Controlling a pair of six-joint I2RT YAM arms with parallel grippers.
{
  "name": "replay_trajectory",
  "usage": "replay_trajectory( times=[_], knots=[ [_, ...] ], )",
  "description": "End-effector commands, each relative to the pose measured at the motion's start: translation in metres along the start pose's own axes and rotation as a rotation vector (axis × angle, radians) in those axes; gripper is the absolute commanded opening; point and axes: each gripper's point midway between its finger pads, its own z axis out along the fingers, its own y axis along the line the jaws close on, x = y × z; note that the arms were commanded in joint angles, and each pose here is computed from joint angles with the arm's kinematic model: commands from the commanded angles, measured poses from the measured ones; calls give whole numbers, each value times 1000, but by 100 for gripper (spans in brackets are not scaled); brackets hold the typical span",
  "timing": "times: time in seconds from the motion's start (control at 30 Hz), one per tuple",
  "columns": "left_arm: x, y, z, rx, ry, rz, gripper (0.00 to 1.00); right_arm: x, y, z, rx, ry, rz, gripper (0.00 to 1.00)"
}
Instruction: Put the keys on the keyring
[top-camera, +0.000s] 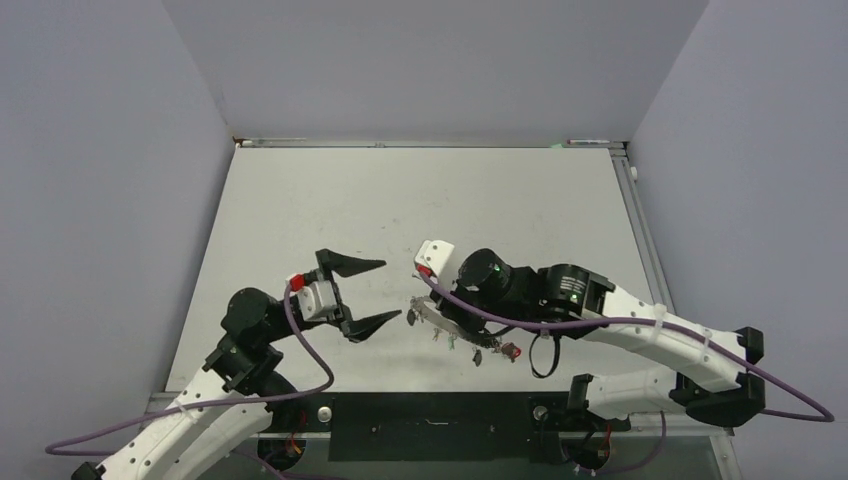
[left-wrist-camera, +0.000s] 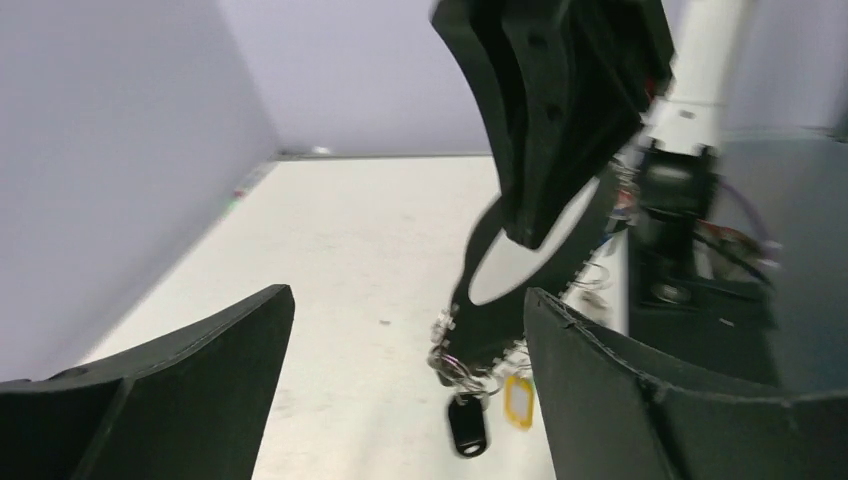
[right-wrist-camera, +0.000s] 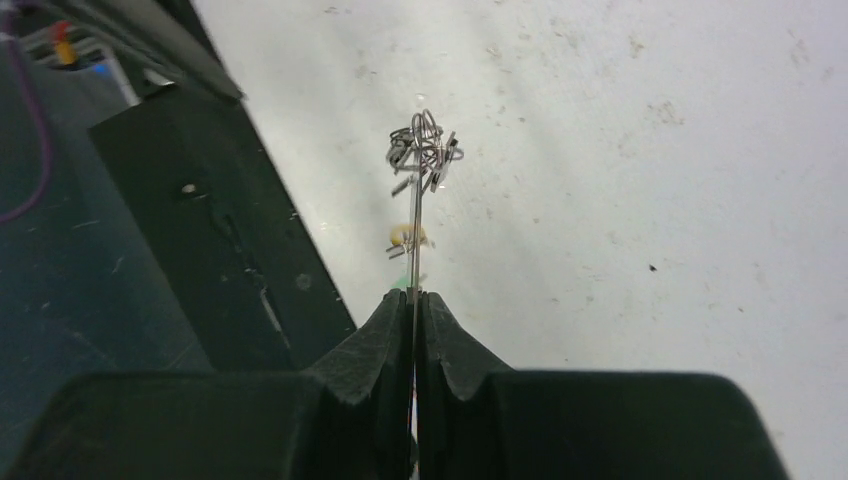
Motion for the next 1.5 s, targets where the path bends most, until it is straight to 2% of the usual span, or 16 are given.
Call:
replay_trajectory(
  times=[0.0, 0.07, 0.1, 0.23, 0.33, 0.43, 0.53, 0.63, 0.8, 0.93, 1.2, 1.3, 1.47],
  knots=[
    [-32, 70, -31, -408, -31, 144, 83, 3, -59, 14, 299, 132, 68, 5],
    [-33, 95, -49, -570, -23, 150, 83, 18, -78, 29, 345, 240, 115, 5],
    [-32, 106, -58, -639, -13, 149, 83, 20, -74, 37, 298, 266, 123, 5],
    [-31, 127, -82, -797, 14, 151, 83, -2, -41, 54, 98, 193, 95, 5],
    [-34, 129, -90, -833, 6, 164, 83, -7, -66, 53, 196, 178, 117, 5],
    [-36, 129, -92, -842, 5, 178, 84, -13, -52, 62, 96, 162, 120, 5],
    [-36, 131, -96, -861, 15, 185, 84, -7, -63, 70, 156, 187, 129, 5],
    [-36, 132, -100, -884, 18, 190, 84, 2, -60, 83, 137, 227, 123, 5],
    [-38, 138, -113, -959, 17, 203, 85, -4, -43, 102, 67, 213, 123, 5],
    [-40, 143, -125, -1026, 8, 209, 98, -20, -10, 117, 0, 201, 93, 5],
    [-49, 146, -145, -1125, -40, 224, 96, -68, 30, 153, -104, 65, 207, 5],
    [-49, 145, -146, -1127, -44, 226, 96, -54, 15, 167, -90, 77, 287, 5],
    [-47, 145, -141, -1101, -33, 222, 96, 8, -29, 190, -120, 140, 448, 5]
  ],
)
